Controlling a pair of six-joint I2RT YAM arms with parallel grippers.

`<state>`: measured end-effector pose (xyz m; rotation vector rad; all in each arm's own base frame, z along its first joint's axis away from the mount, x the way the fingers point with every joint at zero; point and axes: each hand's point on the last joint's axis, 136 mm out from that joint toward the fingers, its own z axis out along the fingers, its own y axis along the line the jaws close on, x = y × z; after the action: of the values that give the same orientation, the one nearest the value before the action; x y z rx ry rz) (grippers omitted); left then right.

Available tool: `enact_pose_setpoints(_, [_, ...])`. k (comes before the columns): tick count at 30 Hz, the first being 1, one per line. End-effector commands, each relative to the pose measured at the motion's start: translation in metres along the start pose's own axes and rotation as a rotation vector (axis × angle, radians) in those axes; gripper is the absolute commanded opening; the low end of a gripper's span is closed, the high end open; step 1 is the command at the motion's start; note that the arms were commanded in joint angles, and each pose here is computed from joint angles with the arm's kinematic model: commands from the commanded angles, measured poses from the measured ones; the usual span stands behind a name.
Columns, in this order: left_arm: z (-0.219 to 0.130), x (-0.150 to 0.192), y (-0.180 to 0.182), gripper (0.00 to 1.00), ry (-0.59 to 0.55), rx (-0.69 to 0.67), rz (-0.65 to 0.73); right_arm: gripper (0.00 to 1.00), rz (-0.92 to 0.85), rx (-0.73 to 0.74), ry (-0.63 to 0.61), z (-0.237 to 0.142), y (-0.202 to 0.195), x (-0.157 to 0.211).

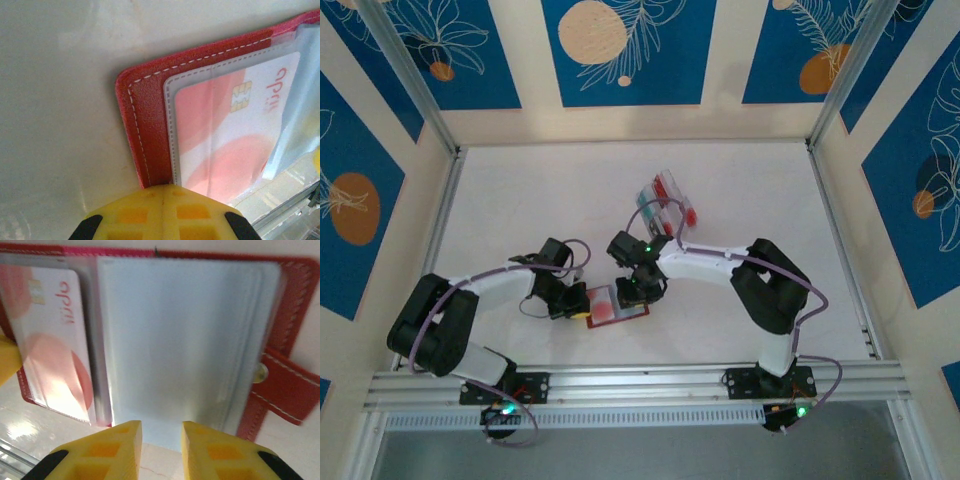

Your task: Put the credit cards into the card holder

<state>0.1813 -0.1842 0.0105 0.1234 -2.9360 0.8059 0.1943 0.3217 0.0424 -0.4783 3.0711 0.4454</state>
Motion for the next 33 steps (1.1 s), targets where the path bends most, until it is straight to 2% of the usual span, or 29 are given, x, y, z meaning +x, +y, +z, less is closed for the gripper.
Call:
enact_pose_setpoints(1, [0.022,-0.001,0.025,0.0,-0.001,-0.084,0.016,0.27,-0.087,0.044,-0.096,-0.036,0.003,-0.017])
enact_pose_setpoints(5, [0.022,-0.001,0.024,0.0,-0.004,-0.077,0.013,0.24,-0.137,0.098,-0.084,-0.032,0.0,-0.032])
enact_pose_setpoints(16, [0.02,-0.002,0.021,0.0,-0.01,-0.064,0.017,0.26,-0.199,0.209,-0.025,0.004,-0.015,-0.04])
enact_pose_setpoints(26, [0.021,-0.003,0.02,0.0,-0.009,-0.058,0.019,0.25,-0.195,0.261,0.047,0.037,-0.027,-0.014])
enact_pose_setpoints(29, [0.021,-0.002,0.02,0.0,-0.01,-0.058,0.02,0.2,-0.189,0.259,0.062,0.043,-0.026,-0.005])
enact_pose_setpoints(33, [0.022,-0.002,0.021,0.0,-0.009,-0.059,0.022,0.05,-0.181,0.238,0.058,0.04,-0.022,-0.003])
